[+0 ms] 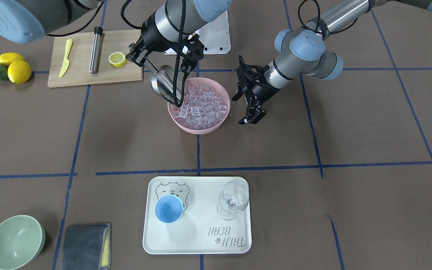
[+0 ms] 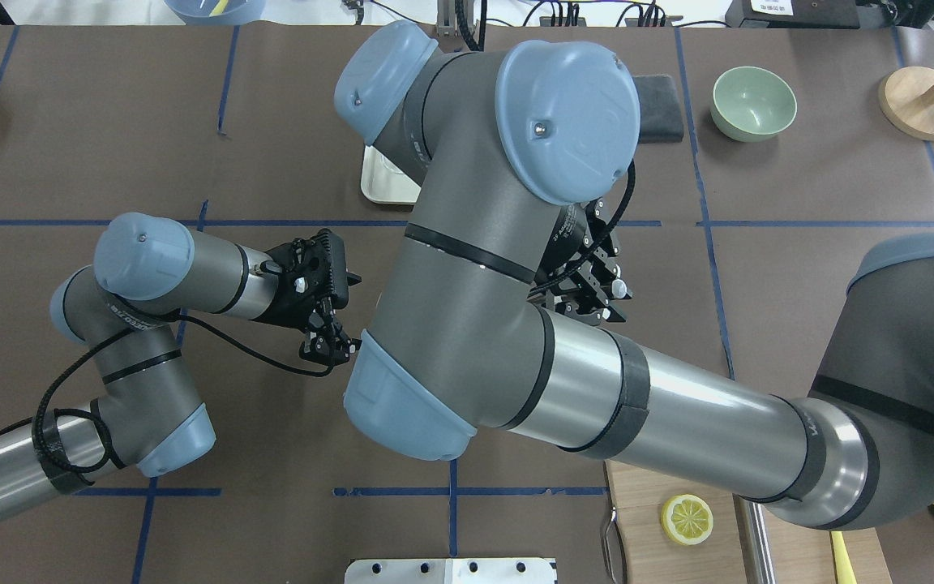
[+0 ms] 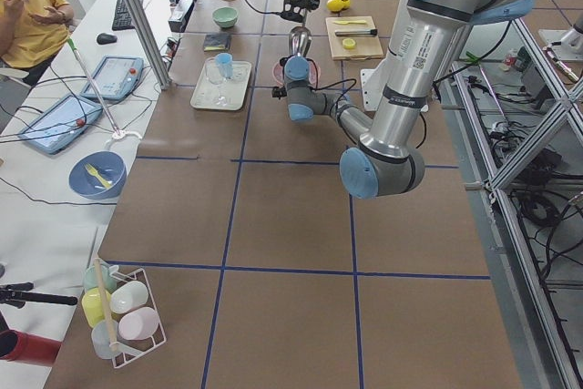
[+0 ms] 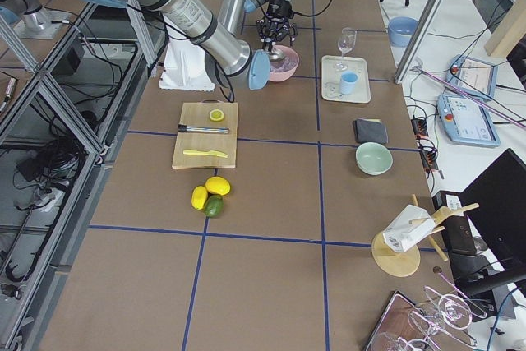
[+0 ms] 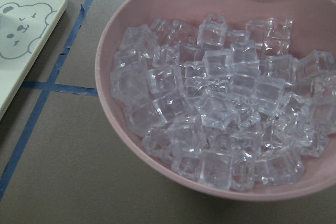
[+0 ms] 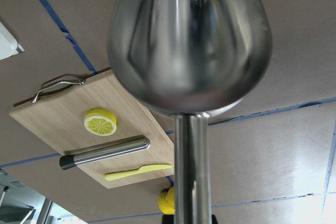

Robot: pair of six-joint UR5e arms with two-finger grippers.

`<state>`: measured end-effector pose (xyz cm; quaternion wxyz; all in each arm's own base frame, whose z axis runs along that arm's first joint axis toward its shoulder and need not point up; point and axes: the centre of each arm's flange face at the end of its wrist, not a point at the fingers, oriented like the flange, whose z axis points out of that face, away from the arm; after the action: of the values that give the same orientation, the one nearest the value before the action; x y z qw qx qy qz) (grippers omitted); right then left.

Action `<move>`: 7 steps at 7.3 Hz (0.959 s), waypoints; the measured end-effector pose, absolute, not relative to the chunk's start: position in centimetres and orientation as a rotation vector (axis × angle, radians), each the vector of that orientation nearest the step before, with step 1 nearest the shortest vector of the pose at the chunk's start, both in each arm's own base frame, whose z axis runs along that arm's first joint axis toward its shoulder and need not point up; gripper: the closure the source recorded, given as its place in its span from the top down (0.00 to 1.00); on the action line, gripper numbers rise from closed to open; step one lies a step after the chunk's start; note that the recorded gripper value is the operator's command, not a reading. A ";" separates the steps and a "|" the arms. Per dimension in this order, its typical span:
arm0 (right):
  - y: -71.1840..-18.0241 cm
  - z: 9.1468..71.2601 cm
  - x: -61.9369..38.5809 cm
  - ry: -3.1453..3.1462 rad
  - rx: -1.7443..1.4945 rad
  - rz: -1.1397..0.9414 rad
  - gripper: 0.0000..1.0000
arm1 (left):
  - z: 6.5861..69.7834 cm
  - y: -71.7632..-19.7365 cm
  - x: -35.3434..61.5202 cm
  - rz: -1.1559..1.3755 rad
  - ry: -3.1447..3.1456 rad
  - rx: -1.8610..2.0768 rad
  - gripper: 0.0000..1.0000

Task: Put ice in cup with scoop
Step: 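Swing the right arm over and lower the scoop into the bowl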

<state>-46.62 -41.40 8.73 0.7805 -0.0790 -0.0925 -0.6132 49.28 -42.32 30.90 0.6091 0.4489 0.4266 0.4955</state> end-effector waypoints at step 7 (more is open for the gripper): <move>-40.6 9.6 -50.5 -0.219 -0.275 -1.273 0.00 | 31.1 -42.3 49.2 1.143 0.983 1.033 1.00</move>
<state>-50.51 -40.60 9.60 0.7897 -0.1277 -0.1018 -0.5913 49.15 -42.35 31.15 0.6108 0.4476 0.4258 0.4953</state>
